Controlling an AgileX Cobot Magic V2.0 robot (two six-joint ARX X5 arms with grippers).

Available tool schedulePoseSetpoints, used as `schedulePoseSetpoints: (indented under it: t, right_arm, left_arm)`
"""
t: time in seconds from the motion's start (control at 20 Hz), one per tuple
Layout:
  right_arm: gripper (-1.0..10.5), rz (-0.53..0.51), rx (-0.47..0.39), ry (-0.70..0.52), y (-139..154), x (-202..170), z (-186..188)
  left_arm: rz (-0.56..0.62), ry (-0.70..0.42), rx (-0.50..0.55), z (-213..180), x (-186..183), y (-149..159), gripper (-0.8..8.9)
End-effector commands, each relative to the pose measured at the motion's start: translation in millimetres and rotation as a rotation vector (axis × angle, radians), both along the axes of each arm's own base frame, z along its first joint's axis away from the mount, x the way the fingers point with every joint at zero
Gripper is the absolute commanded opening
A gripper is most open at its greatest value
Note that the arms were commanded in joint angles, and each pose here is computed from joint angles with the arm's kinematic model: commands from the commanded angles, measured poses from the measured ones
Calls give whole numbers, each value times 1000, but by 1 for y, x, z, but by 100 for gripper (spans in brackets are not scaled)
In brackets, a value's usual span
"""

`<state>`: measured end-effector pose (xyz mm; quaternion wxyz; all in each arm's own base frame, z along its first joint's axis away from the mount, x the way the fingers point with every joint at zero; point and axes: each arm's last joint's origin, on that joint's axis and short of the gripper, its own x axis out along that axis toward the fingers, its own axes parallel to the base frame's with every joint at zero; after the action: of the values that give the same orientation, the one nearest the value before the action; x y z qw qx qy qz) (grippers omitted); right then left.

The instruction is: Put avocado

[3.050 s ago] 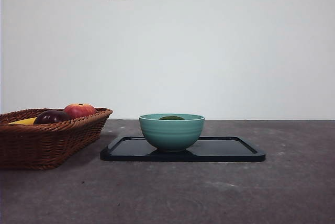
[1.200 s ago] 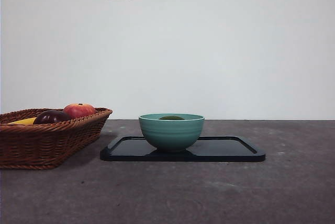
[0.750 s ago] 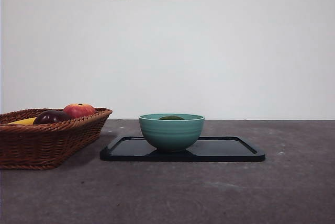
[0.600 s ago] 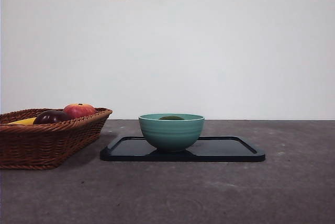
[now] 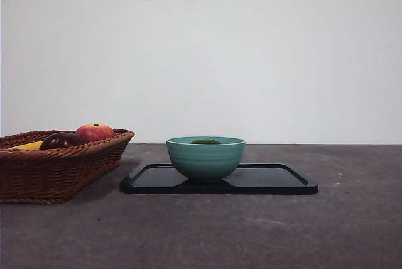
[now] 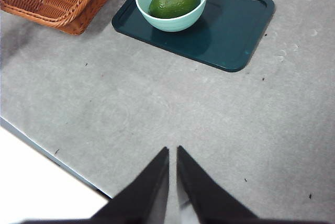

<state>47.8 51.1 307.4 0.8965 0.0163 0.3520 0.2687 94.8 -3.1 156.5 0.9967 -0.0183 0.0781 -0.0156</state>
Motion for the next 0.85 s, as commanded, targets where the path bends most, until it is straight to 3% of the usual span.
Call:
schedulePoseSetpoints:
  t: [0.05, 0.85]
  right_arm:
    - [20, 4, 16, -4, 1, 0, 2]
    - [20, -24, 2, -37, -4, 1, 3]
  left_arm:
    - [3, 27, 4, -8, 1, 0, 20]
    - [3, 26, 5, -8, 1, 0, 20]
